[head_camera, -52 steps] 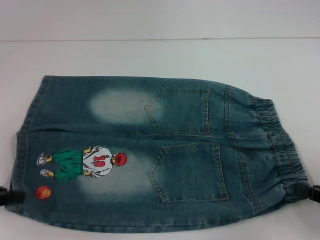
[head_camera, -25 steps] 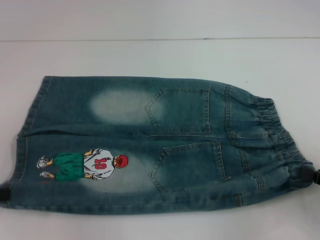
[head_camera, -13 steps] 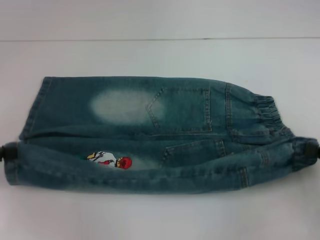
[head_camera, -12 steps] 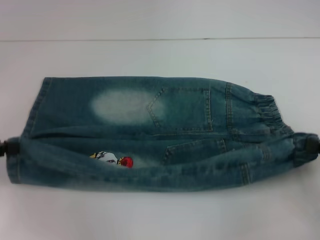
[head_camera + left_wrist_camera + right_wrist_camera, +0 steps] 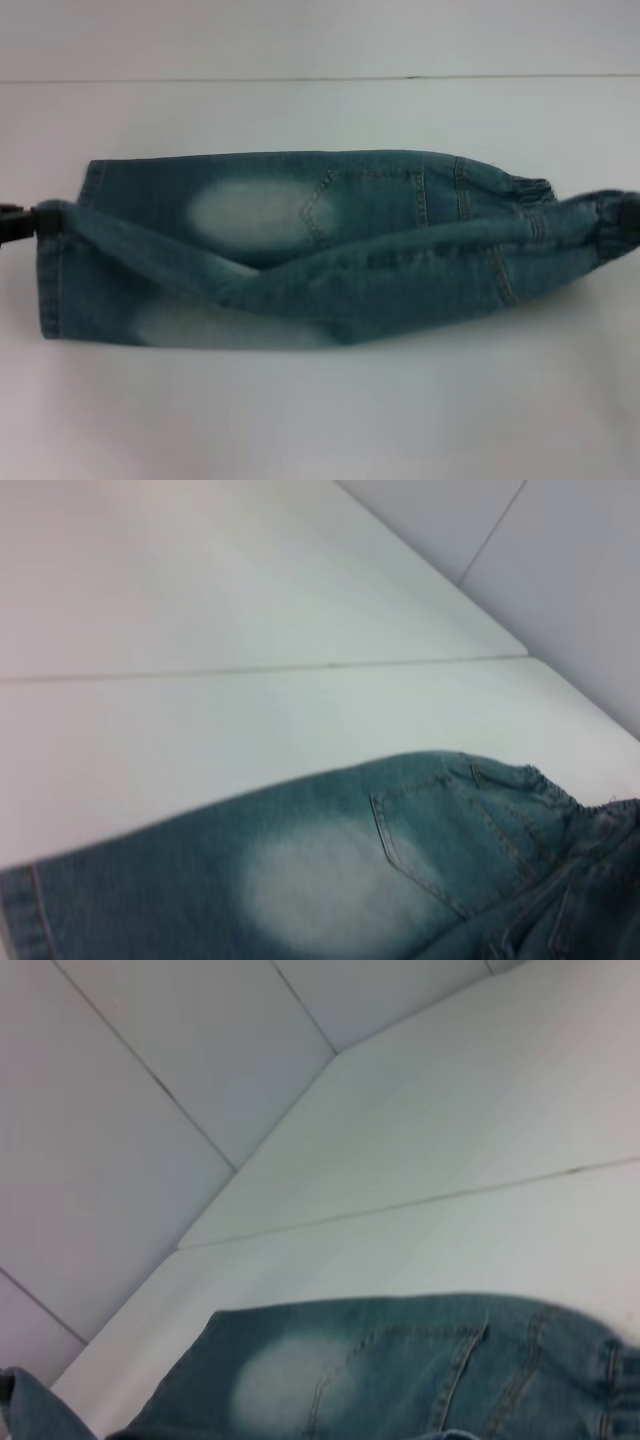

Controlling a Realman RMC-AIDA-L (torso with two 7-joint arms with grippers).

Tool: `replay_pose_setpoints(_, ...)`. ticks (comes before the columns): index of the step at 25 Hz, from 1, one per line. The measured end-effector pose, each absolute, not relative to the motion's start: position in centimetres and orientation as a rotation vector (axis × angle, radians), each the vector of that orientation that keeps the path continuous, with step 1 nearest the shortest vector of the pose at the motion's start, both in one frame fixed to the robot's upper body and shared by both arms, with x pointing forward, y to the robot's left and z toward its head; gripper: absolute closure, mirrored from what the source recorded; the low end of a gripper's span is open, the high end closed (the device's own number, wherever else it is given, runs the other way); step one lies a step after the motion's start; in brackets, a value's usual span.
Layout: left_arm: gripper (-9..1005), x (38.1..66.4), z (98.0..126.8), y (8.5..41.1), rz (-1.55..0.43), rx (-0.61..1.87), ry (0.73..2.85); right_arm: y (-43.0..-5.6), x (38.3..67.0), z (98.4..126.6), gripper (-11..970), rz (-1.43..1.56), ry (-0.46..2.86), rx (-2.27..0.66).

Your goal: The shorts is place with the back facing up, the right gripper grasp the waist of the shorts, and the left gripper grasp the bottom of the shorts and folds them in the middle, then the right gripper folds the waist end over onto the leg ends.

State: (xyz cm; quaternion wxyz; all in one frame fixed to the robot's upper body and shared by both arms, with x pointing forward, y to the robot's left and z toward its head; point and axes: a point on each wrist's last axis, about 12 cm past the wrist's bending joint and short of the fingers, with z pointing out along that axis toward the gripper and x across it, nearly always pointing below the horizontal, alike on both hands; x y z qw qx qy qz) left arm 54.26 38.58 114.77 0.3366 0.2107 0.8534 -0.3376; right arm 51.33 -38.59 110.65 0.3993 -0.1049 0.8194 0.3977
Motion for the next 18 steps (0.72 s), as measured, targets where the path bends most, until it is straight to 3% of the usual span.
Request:
replay_pose_setpoints(8, 976, 56.5, 114.9, 36.9, -0.843, 0.526, 2.191, -38.7, 54.6, 112.7, 911, 0.915, 2.059, -0.27)
replay_pose_setpoints(18, 977, 58.8, 114.2, 34.5, -0.791, 0.444, 2.132, -38.4, 57.9, 113.0, 912, 0.734, 2.094, -0.252)
